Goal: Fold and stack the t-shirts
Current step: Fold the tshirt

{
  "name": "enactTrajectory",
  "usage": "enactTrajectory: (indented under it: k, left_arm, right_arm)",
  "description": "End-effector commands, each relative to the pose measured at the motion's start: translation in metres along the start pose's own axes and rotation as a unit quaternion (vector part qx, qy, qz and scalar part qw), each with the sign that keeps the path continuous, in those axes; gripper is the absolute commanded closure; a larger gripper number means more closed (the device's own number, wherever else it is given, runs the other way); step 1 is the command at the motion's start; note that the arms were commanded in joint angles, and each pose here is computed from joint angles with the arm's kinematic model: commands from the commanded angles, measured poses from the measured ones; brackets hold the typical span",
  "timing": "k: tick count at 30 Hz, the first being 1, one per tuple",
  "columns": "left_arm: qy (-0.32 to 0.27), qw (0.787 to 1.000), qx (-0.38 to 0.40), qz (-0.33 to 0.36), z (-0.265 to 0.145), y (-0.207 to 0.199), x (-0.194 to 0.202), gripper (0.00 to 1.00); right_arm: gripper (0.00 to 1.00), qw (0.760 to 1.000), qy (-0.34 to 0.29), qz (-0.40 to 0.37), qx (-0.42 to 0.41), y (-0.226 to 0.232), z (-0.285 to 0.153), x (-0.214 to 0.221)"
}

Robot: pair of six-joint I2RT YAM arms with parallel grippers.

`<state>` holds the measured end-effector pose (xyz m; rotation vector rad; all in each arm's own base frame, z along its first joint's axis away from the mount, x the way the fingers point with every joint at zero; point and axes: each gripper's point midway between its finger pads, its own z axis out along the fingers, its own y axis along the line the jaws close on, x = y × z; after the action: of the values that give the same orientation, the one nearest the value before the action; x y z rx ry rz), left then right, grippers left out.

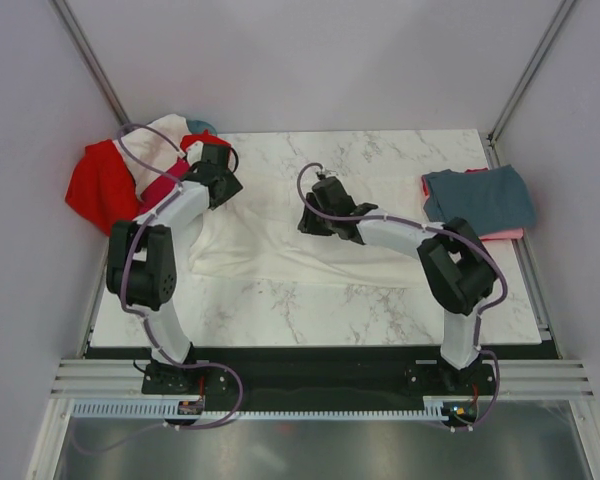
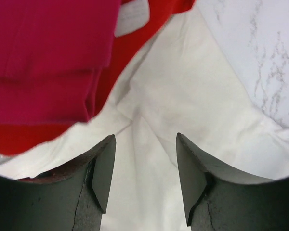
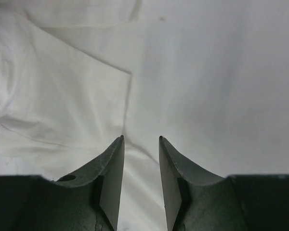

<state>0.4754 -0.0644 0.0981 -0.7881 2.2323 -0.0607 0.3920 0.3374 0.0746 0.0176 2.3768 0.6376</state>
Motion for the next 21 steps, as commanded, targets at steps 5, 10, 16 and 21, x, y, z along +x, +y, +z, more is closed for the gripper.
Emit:
enactTrajectory:
  k: [5, 10, 16, 21]
  left_arm:
    - [-0.006, 0.997, 0.074, 0.030, -0.062, -0.025, 0.011, 0.40]
    - [0.039, 0.994, 0.089, 0.040, -0.062, -0.024, 0.048, 0.41]
    - [0.078, 0.993, 0.084, 0.038, -0.053, -0.014, 0.078, 0.43]
    - [0.084, 0.994, 0.066, 0.022, -0.058, 0.008, 0.092, 0.44]
  right_arm:
    - [0.60, 0.988, -0.075, 0.002, 0.136, -0.091, -0.095, -0.044]
    - [0.60, 0.963, -0.090, 0.012, 0.255, -0.169, -0.147, -0.037]
    - [0.59, 0.931, -0.090, 0.062, 0.348, -0.246, -0.189, -0.033]
    - [0.58, 0.916, -0.079, 0.083, 0.384, -0.276, -0.199, -0.022]
